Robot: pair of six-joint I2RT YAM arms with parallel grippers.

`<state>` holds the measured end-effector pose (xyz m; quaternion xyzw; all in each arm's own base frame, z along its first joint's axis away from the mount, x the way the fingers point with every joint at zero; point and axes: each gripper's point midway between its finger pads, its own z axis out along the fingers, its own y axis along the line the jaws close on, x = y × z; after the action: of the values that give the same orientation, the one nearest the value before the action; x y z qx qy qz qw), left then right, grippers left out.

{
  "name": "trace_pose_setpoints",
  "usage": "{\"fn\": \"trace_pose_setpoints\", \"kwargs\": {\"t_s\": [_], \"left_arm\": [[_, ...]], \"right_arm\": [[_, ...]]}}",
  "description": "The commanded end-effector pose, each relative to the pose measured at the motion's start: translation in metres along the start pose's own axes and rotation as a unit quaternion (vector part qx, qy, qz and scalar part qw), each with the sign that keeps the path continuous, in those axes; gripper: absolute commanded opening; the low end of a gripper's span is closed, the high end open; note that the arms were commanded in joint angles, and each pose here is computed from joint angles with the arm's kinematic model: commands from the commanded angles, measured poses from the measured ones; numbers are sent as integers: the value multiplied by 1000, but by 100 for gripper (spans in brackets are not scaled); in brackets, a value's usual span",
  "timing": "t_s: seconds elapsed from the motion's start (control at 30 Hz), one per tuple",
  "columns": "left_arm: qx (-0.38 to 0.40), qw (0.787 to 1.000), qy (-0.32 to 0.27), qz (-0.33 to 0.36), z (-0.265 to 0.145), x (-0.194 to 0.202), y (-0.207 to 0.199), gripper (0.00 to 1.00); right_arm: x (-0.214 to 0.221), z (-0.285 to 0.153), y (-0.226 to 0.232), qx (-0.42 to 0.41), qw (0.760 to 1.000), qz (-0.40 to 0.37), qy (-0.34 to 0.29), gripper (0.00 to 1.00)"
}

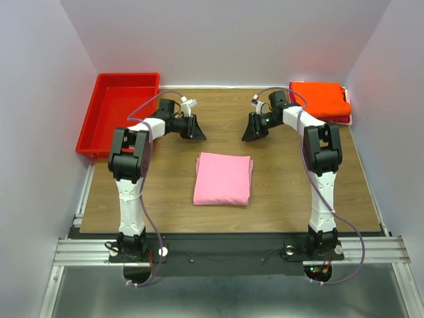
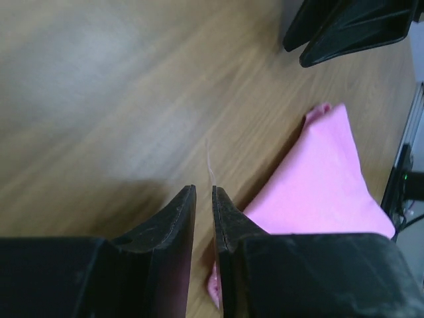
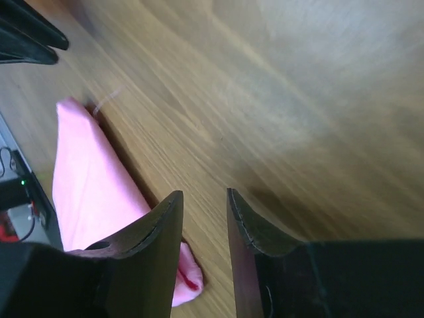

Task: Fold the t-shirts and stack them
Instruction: Fold the tshirt, then neatly place the folded tshirt to the corner

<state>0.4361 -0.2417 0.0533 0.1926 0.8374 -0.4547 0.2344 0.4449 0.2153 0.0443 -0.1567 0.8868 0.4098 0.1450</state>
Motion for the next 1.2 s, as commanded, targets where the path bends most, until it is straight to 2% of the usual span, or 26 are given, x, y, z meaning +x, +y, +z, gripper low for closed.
{"fn": "trace_pose_setpoints", "kwargs": {"t_s": [0.0, 0.07, 0.13, 0.17, 0.2, 0.27, 0.3, 0.37, 0.4, 0.43, 0.57, 0.73, 0.8, 0.83, 0.87, 0.93, 1.03, 1.17], "left_arm": [[44, 998, -43, 26, -34, -45, -47, 29], [65, 996, -52, 24, -50, -47, -74, 29], [77, 996, -52, 9, -54, -24, -85, 29], [82, 994, -65, 16, -65, -25, -101, 29], [87, 994, -59, -7, -62, -3, -103, 29], [97, 993, -65, -8, -68, 8, -119, 29], [106, 992, -55, -27, -62, 26, -124, 31], [113, 992, -41, -41, -54, 50, -131, 32], [116, 991, -45, -44, -53, 48, -132, 32], [113, 991, -29, -66, -46, 65, -132, 32], [89, 991, -16, -102, -31, 89, -110, 32], [76, 992, -10, -101, -13, 84, -85, 31], [48, 993, 5, -105, -3, 88, -60, 29], [37, 995, -8, -89, 1, 69, -53, 28], [28, 995, 0, -95, 8, 71, -36, 27], [18, 996, -4, -84, 11, 49, -24, 26], [27, 997, -29, -62, 5, 20, -21, 24], [67, 996, -51, -9, -17, -8, -60, 22]], "right_arm": [[-60, -43, 19, 11, 994, -71, -80, 40], [-56, -55, 48, -32, 992, -86, -84, 42], [-49, -72, 88, -78, 989, -93, -88, 43], [-24, -67, 97, -110, 990, -58, -63, 43], [-14, -68, 125, -126, 988, -70, -57, 43], [12, -60, 144, -145, 987, -65, -34, 44], [37, -48, 159, -157, 986, -53, -15, 46], [79, -27, 168, -169, 985, -17, 28, 48], [87, -22, 167, -166, 985, -12, 33, 49], [91, -16, 167, -165, 986, -14, 31, 50], [101, 8, 127, -108, 993, 19, 40, 49], [81, 18, 64, -69, 996, 57, 25, 47], [60, 13, 38, -43, 997, 59, 1, 46], [59, 17, 23, -34, 997, 68, 3, 46], [40, 13, 18, -26, 998, 56, -15, 46], [26, 9, -1, -13, 998, 55, -27, 46], [-8, -2, 3, -16, 998, 23, -53, 46], [-26, -30, 53, -83, 994, -17, -73, 46]]}}
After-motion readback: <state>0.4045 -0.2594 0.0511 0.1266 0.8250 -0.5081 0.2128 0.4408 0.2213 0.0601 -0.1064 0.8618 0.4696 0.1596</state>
